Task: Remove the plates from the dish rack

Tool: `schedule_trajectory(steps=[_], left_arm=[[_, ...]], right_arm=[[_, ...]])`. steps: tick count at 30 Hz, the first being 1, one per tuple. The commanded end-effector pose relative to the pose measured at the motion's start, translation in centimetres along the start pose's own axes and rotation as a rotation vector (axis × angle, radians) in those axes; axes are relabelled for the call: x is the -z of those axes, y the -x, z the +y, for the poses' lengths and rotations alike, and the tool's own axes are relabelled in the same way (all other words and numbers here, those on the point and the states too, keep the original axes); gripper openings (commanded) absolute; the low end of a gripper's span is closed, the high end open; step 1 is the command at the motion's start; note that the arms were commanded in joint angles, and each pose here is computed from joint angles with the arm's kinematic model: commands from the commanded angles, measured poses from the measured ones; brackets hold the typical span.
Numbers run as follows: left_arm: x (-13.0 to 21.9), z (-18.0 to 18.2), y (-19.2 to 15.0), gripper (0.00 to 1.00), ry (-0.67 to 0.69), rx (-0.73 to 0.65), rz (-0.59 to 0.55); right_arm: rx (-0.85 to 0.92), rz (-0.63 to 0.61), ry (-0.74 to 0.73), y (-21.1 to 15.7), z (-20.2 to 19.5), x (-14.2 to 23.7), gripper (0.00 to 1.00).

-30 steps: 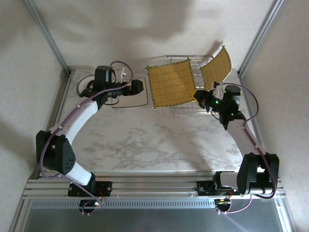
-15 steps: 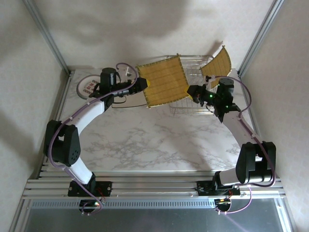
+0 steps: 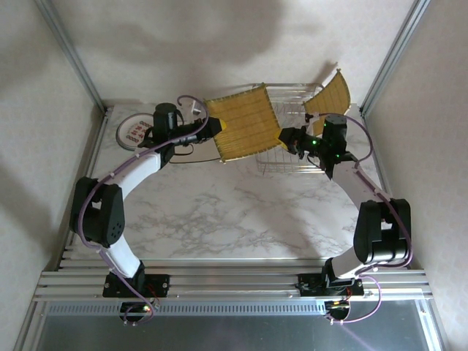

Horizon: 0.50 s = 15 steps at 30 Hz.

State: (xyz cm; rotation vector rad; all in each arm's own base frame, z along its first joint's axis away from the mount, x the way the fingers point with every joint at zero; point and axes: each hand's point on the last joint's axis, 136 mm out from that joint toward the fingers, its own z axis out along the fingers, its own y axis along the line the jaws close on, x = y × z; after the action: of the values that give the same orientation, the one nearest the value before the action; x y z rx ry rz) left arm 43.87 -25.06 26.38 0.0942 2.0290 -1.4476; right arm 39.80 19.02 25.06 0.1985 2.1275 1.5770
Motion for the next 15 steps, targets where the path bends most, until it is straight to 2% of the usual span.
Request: schedule_trajectory(steps=[1, 4, 7, 10, 12, 15], left_arm=[[-0.2, -1.5, 0.0, 0.36, -0.064, -0.036, 0.011], [-0.3, -1.5, 0.1, 0.22, -0.062, -0.036, 0.016], [-0.3, -1.6, 0.1, 0.03, -0.065, -0.034, 0.021], [-0.3, -1.7, 0.2, 0.0, -0.069, -0.03, 0.016], [-0.2, -1.7, 0.5, 0.0, -0.066, -0.028, 0.0], [0.1, -2.1, 1.1, 0.0, -0.076, -0.026, -0.036]], right_arm=[[0.114, 0.003, 0.09, 1.0, 3.6, -0.4, 0.0], [0.118, 0.011, 0.091, 1.3, 3.9, -0.6, 0.0], [0.119, 0.014, 0.088, 1.4, 4.0, -0.7, 0.0], [0.115, 0.016, 0.077, 1.5, 3.8, -0.8, 0.0], [0.114, 0.013, 0.065, 1.6, 3.7, -0.8, 0.2], [0.126, 0.002, 0.033, 1.9, 3.7, -0.6, 0.65]])
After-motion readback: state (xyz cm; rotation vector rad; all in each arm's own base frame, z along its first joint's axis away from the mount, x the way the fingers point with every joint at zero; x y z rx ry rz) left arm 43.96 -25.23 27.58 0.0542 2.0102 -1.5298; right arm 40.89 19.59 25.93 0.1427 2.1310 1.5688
